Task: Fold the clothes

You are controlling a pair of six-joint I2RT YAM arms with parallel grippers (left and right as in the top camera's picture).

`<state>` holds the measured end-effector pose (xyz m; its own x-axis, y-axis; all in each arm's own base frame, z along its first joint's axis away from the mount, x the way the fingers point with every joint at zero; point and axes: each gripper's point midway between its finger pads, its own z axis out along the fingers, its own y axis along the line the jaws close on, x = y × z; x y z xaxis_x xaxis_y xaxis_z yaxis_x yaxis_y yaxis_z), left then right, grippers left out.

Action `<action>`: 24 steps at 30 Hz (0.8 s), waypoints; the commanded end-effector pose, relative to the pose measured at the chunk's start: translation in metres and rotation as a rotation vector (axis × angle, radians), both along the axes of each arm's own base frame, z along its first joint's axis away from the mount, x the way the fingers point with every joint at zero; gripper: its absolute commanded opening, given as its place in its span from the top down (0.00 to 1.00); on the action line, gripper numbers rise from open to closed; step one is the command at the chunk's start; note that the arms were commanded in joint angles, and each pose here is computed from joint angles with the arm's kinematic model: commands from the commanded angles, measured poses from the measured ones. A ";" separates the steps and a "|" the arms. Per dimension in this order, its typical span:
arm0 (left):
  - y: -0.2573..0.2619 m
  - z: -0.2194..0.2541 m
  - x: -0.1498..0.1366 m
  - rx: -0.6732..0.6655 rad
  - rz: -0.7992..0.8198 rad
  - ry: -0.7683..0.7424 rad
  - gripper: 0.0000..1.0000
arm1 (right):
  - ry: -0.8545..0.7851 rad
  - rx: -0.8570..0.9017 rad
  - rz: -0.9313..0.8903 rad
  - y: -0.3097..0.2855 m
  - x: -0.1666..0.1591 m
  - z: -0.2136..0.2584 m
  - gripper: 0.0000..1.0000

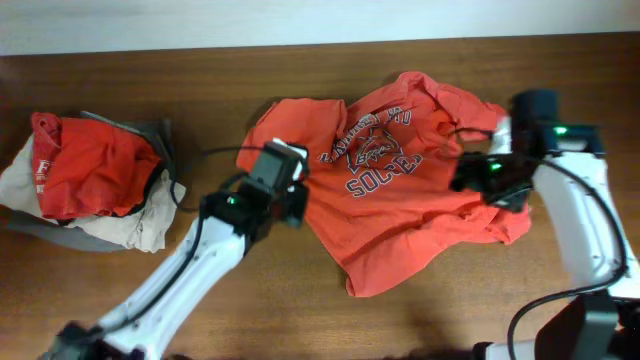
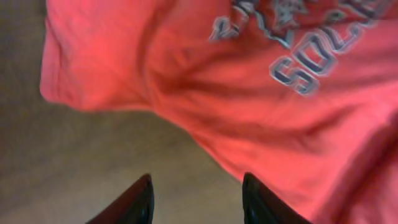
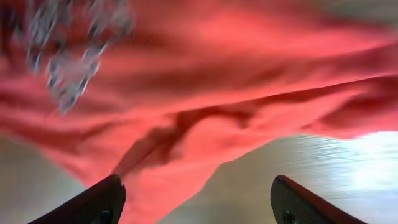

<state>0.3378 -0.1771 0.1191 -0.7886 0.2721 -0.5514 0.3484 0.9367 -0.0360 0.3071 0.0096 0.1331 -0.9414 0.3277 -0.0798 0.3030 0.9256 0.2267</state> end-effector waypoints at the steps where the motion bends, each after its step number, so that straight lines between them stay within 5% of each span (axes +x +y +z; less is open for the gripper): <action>1: 0.002 -0.019 0.021 0.021 -0.081 -0.006 0.54 | 0.067 0.072 0.074 0.039 -0.019 -0.017 0.20; 6: 0.008 -0.045 0.049 0.045 -0.099 -0.032 0.56 | 0.141 0.071 0.135 0.068 -0.046 -0.055 0.22; 9: 0.005 -0.055 0.060 0.067 -0.139 -0.062 0.63 | 0.128 0.083 0.186 0.082 -0.052 -0.074 0.50; 13: 0.000 -0.060 0.072 0.093 -0.196 -0.114 0.74 | 0.089 0.124 0.290 0.106 -0.057 -0.086 0.69; 18: -0.003 -0.075 0.080 0.092 -0.196 -0.123 0.92 | 0.070 0.098 0.364 0.121 -0.061 -0.090 0.77; 24: 0.000 -0.111 0.074 0.116 -0.201 -0.045 0.96 | 0.103 0.042 0.389 0.117 -0.075 -0.102 0.82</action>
